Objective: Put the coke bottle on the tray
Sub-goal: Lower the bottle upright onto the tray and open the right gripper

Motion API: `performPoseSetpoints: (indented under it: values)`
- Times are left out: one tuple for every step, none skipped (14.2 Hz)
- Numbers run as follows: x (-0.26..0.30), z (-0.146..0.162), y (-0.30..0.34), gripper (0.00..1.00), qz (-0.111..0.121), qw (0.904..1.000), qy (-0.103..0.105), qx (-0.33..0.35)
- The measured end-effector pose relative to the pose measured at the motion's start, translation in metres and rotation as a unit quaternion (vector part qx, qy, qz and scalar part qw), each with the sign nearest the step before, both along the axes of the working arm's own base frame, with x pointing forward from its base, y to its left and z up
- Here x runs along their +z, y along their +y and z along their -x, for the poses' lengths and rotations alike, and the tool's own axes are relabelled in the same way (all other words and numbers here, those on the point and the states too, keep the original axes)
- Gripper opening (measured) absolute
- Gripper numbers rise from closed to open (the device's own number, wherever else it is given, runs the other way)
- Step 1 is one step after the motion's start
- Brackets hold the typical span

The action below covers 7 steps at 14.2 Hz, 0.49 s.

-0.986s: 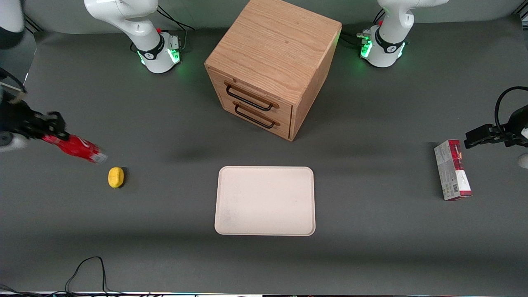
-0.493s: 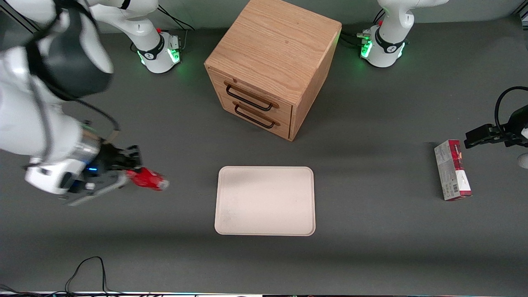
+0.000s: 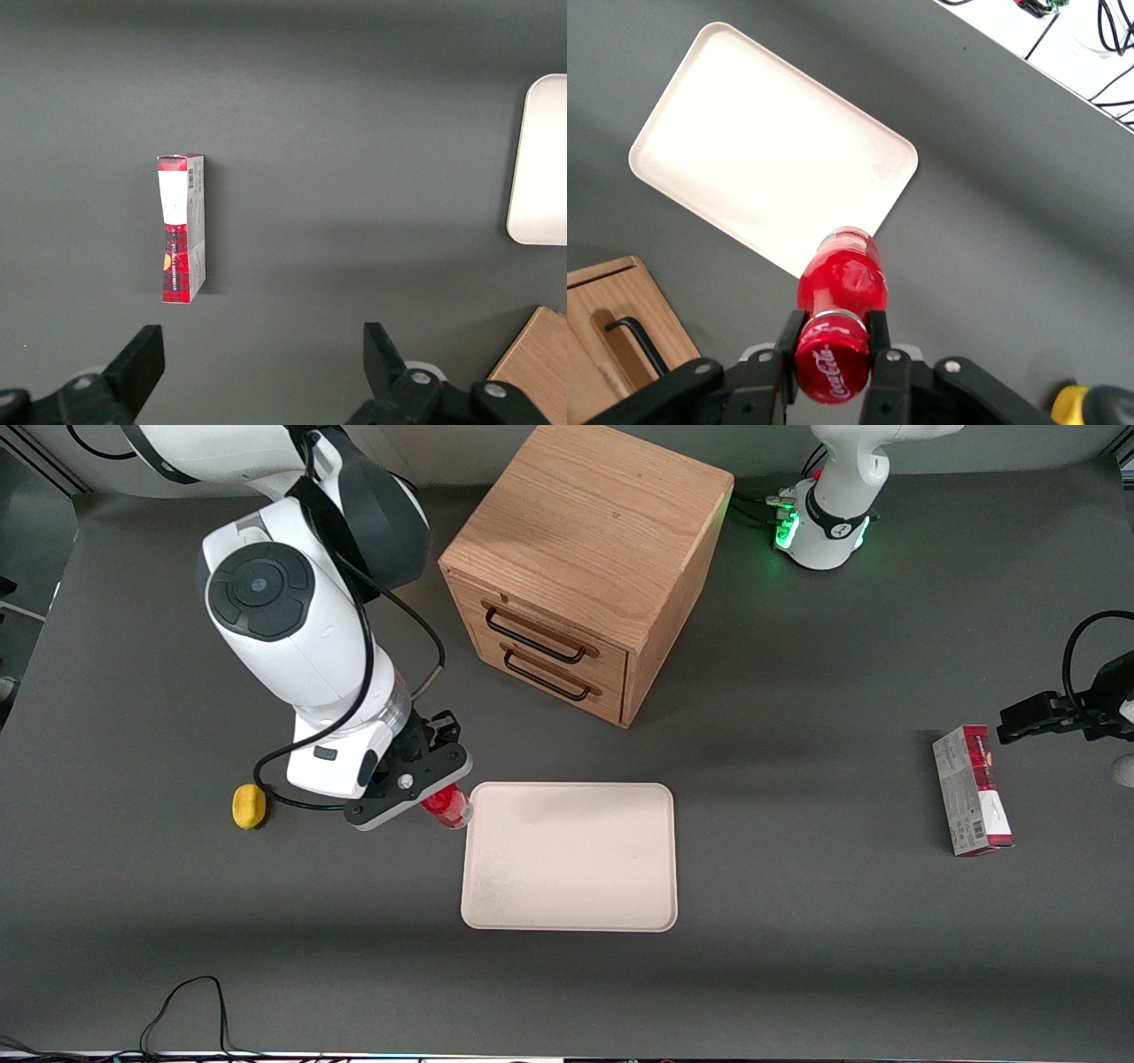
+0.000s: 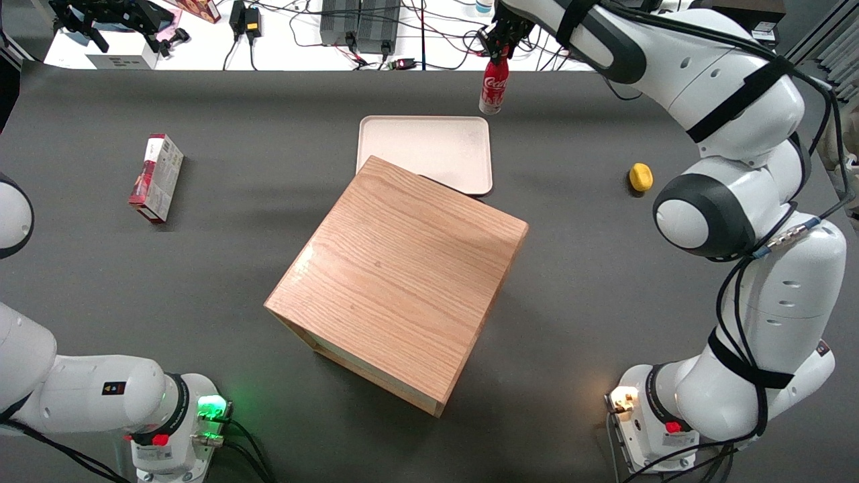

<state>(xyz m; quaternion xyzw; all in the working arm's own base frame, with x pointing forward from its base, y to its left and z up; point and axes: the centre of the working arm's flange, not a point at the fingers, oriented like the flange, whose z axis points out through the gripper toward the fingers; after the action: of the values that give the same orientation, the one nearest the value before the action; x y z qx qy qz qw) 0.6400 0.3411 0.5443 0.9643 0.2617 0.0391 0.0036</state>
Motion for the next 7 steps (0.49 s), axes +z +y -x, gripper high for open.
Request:
performPoseSetpoints:
  values:
    - [-0.008,-0.006,0.0,0.32,-0.003,1.0,-0.004,-0.001]
    - [-0.023,-0.014,0.001,0.32,-0.006,1.0,-0.007,-0.003]
    - [-0.043,-0.024,0.003,0.32,-0.009,0.9999,-0.009,-0.004]
    - [-0.068,-0.034,0.006,0.32,-0.012,0.9999,-0.011,-0.005]
    - [-0.095,-0.043,0.01,0.32,-0.014,0.9998,-0.012,-0.005]
    - [-0.122,-0.05,0.013,0.32,-0.015,0.9998,-0.011,-0.005]
    - [-0.149,-0.057,0.016,0.32,-0.017,0.9998,-0.012,-0.005]
